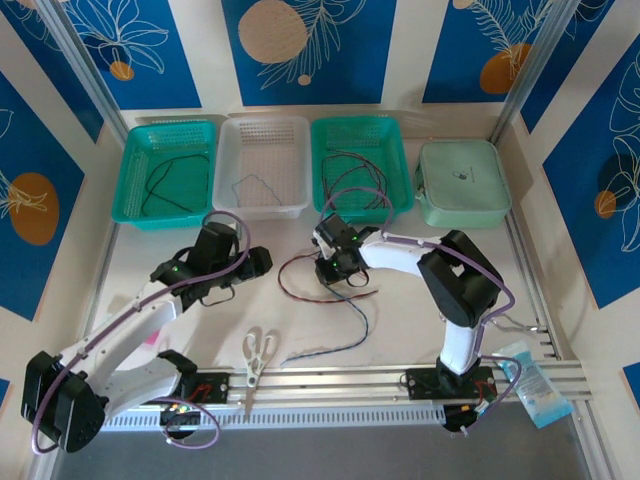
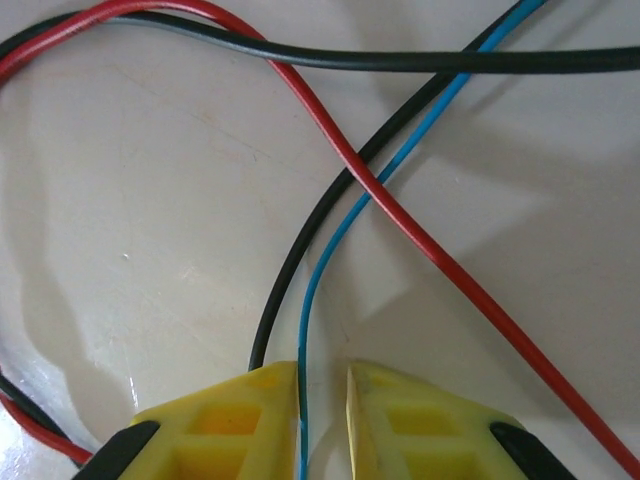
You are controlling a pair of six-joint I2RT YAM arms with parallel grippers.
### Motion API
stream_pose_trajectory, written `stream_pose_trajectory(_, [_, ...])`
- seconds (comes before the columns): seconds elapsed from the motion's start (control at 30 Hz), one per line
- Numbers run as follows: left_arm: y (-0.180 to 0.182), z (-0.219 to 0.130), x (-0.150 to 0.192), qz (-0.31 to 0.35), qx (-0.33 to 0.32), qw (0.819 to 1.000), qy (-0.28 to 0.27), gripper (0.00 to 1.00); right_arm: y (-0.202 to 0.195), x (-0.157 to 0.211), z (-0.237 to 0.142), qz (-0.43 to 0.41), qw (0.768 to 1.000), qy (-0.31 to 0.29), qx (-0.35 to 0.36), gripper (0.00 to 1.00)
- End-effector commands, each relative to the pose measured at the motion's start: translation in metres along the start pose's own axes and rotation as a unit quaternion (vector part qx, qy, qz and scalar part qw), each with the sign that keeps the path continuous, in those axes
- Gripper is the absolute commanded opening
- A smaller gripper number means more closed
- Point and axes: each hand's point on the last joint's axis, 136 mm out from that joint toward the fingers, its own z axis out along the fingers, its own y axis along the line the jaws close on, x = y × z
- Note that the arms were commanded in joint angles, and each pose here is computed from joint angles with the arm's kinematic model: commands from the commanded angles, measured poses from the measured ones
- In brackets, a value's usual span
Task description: Untangle the cables
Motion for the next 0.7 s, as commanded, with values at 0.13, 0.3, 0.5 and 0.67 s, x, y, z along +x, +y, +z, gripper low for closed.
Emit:
stream_pose_trajectory(0.13, [-0.003,-0.005,-0.002,0.012,-0.011,1.000,-0.002,0.73,-0.016,0.008,0.019,-0.008,0.996,0.020,0.092,0.17])
stream_pose_trajectory(0.3, [-0.003,-0.008,-0.003,0.014,-0.014,1.000,-0.005,0.73,-0.012,0.008,0.020,-0.012,0.995,0.021,0.094,0.13])
stream_pose_trajectory(0.5, [-0.005,-0.005,-0.002,0.014,-0.009,1.000,-0.002,0.72,-0.007,-0.003,0.005,-0.003,0.996,-0.005,0.092,0.02])
stream_pose_trajectory(0.67, [-0.007,-0.004,-0.006,0.017,-0.009,1.000,-0.007,0.72,-0.004,-0.021,-0.033,-0.004,0.994,-0.060,0.092,0.00])
